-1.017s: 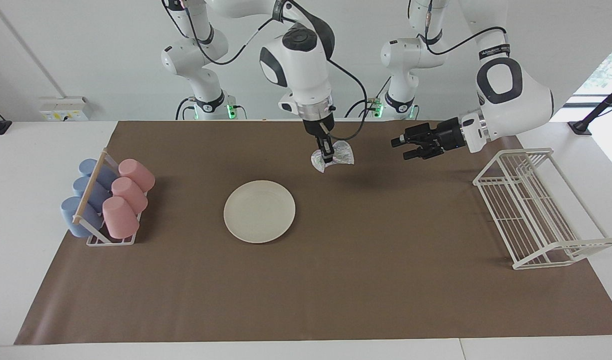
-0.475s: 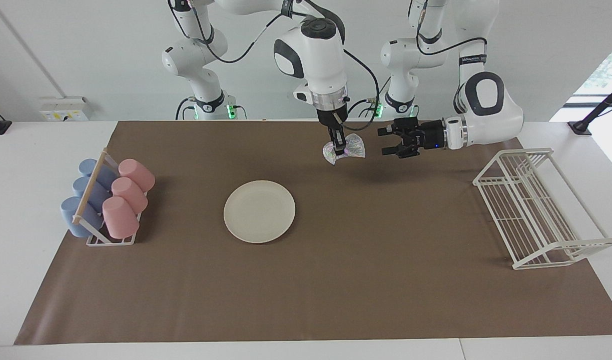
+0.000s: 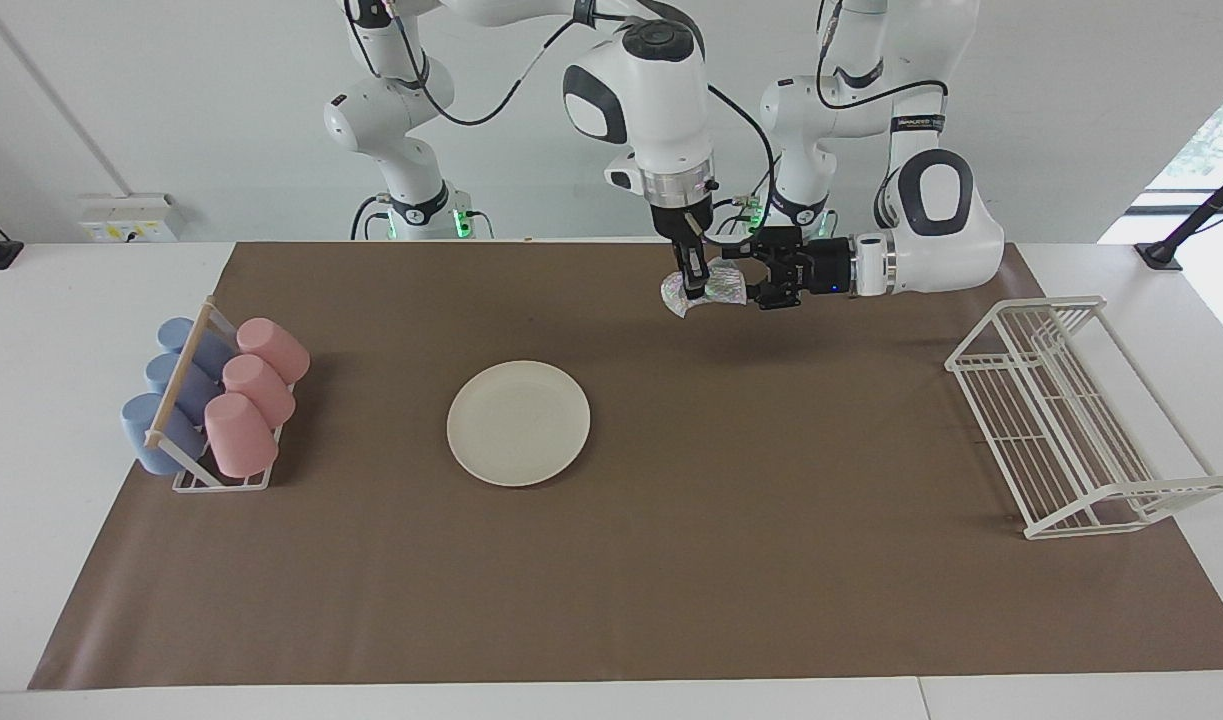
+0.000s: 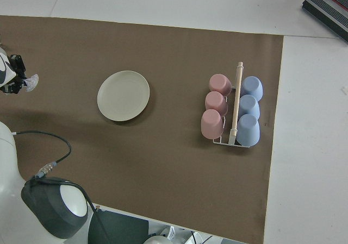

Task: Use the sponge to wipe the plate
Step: 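Grasp the cloth with the left gripper while the right gripper releases it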

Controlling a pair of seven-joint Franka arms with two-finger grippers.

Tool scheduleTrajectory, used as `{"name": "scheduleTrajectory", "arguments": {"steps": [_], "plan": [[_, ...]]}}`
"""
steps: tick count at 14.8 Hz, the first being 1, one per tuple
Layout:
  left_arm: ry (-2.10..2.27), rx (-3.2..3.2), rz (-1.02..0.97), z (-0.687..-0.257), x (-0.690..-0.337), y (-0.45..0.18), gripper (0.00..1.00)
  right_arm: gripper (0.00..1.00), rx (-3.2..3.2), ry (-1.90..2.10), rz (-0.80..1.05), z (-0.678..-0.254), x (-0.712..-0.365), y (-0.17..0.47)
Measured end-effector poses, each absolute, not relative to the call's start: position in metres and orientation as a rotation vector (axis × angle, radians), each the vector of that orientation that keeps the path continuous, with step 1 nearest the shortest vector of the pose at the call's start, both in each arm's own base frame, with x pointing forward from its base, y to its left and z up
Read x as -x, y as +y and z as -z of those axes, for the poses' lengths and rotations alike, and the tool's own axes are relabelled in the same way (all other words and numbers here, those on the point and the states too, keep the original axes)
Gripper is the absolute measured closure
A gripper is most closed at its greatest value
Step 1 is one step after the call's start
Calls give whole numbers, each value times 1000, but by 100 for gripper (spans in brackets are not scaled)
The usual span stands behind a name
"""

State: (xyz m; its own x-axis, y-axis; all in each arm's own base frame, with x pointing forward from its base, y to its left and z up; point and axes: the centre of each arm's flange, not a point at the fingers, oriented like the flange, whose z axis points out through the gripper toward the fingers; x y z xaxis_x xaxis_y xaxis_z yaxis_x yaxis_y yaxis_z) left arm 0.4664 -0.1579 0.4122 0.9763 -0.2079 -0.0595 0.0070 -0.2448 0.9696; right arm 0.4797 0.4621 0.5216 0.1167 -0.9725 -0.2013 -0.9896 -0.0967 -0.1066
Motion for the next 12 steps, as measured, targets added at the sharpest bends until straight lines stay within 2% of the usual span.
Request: {"name": "scheduleTrajectory", "arguments": {"steps": [1,3,7,9,11,12], "plan": [[-149,-1809,204,-412,-466,-159,7,90,2176,1953,-116,-522,-480,462],[-150,-1809,205,-412,-466,-159,34,90,2175,1952,-116,-522,-480,462],[-156,-1807,221,-413,-463,-167,80,90,2174,1957,-115,-521,-482,461],[-150,-1804,224,-413,-463,-167,90,90,2174,1958,-115,-521,-482,461],[-141,-1801,224,-414,-464,-167,92,90,2169,1958,-116,-523,-483,460],[-136,-1801,228,-414,-464,-167,93,84,2162,1961,-114,-524,-485,458]]}}
